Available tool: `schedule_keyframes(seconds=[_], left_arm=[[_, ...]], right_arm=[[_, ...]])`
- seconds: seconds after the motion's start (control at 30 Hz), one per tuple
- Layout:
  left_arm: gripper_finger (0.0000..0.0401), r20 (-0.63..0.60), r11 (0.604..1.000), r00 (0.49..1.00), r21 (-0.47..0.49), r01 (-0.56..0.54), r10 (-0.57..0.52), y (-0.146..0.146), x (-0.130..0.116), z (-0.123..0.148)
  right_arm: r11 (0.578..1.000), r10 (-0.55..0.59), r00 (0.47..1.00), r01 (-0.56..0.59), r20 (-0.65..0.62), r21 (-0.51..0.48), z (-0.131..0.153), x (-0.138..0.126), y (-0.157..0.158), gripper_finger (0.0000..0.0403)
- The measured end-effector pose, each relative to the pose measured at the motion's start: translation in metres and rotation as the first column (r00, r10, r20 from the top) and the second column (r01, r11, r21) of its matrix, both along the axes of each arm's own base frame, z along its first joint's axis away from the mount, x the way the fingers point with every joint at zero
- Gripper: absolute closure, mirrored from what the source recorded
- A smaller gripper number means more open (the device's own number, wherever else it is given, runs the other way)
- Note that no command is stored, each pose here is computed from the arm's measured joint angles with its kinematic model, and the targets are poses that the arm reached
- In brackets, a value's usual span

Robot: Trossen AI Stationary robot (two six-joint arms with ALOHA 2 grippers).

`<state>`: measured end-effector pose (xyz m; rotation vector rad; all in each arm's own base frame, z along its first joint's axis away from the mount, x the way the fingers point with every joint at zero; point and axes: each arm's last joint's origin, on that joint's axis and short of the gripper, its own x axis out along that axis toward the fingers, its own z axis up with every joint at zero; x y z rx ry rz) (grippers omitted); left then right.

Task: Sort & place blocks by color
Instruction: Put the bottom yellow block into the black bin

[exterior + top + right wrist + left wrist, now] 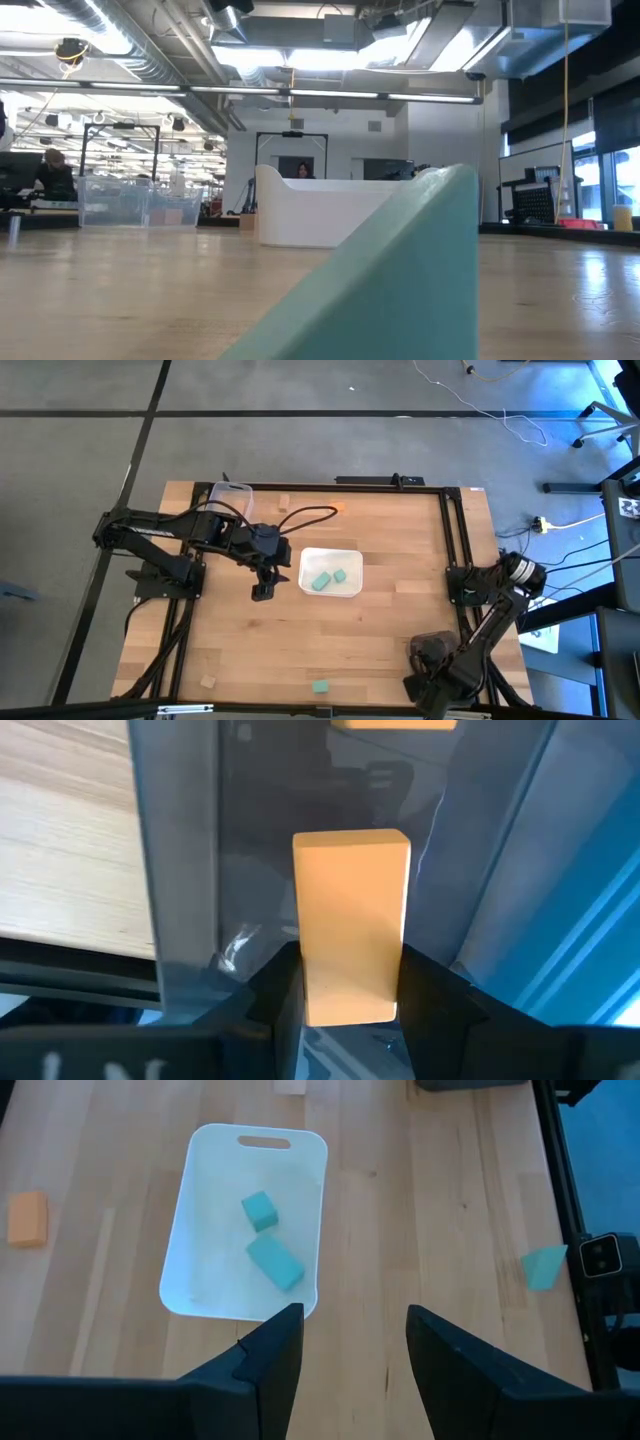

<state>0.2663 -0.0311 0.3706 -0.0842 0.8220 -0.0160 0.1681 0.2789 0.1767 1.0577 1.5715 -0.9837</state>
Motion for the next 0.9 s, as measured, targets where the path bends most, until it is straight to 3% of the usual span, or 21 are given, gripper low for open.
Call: schedule_keyframes(seconds=[0.9], left_arm=[[0.0231,0.000,1.000,1.000,0.000,-0.001,0.001,0.0000,-0.0001,0.0000]], right_arm=[[1.000,-0.003,0.999,0.003,-0.038,0.006,-0.0012,-0.0011,-0.0001,0.0275]])
